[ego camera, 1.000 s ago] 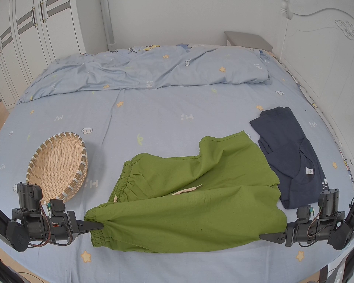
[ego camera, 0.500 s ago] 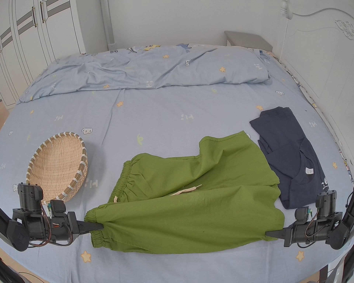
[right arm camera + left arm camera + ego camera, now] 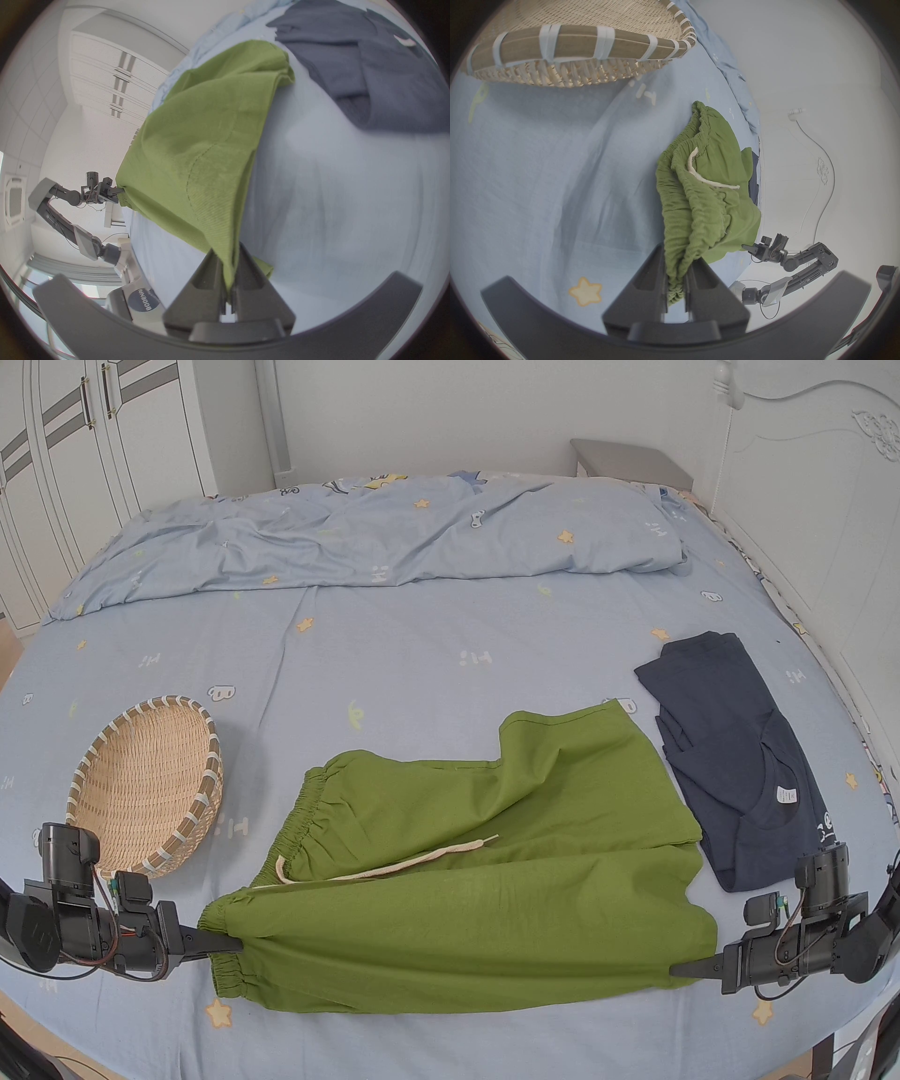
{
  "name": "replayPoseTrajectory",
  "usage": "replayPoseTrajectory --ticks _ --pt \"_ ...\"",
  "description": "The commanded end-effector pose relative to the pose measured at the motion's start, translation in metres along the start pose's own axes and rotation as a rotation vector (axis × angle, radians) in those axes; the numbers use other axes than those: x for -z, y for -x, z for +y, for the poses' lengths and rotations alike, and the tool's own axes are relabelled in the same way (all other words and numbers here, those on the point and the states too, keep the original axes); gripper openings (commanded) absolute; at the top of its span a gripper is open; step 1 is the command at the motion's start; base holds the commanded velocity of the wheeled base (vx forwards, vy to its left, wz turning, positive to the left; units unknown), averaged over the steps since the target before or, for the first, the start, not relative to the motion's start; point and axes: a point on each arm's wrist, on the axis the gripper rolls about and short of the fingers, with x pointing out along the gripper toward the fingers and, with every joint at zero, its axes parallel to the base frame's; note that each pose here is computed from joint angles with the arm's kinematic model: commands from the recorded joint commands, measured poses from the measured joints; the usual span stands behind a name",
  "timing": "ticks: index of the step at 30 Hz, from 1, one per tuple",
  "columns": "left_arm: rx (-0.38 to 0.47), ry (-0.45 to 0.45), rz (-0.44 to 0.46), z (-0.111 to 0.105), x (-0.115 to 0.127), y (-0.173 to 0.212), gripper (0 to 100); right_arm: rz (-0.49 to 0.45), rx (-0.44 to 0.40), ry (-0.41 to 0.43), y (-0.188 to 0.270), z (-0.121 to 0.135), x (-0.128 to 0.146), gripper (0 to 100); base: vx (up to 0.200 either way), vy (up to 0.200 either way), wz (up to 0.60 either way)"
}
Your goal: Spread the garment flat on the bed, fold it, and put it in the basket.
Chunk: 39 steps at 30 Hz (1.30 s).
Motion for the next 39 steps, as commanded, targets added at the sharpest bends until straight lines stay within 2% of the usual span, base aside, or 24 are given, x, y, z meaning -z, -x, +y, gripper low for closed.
replayPoseTrajectory --ticks 1,5,9,12,15,17,21,25,32,39 --pt "-0.02 -0.055 0.021 -0.001 -0.004 0.009 0 -0.003 -0.047 -0.023 0.022 0.02 -0.027 0 0.0 0.0 0.0" --pt "-0.006 -0.044 0.011 0.004 -0.011 0.018 0 0.081 -0.081 -0.107 0.037 0.028 -0.033 0 0.0 0.0 0.0" --pt "-0.015 -0.035 0.029 0.004 -0.013 0.021 0 0.108 -0.087 -0.146 0.044 0.031 -0.04 0 0.0 0.0 0.0" --pt "-0.021 -0.075 0.101 0.003 -0.003 0.024 0 0.154 -0.097 -0.182 0.048 0.034 -0.037 0 0.0 0.0 0.0" --pt "-0.02 -0.117 0.187 0.005 0.008 0.025 0 0.189 -0.095 -0.183 0.047 0.032 -0.026 0 0.0 0.0 0.0" --pt "-0.02 -0.111 0.216 0.004 0.012 0.026 0 0.21 -0.091 -0.179 0.046 0.03 -0.017 0 0.0 0.0 0.0" --pt "-0.022 -0.102 0.228 0.004 0.014 0.027 0 0.245 -0.082 -0.201 0.045 0.028 -0.004 0 0.0 0.0 0.0" --pt "-0.02 -0.088 0.279 0.004 0.023 0.026 0 0.278 -0.077 -0.238 0.044 0.024 0.011 0 0.0 0.0 0.0" --pt "-0.021 -0.09 0.299 0.006 0.027 0.024 0 0.302 -0.081 -0.235 0.037 0.021 0.029 0 0.0 0.0 0.0" --pt "-0.029 -0.066 0.38 0.011 0.035 0.014 0 0.318 -0.078 -0.226 0.032 0.019 0.039 0 0.0 0.0 0.0"
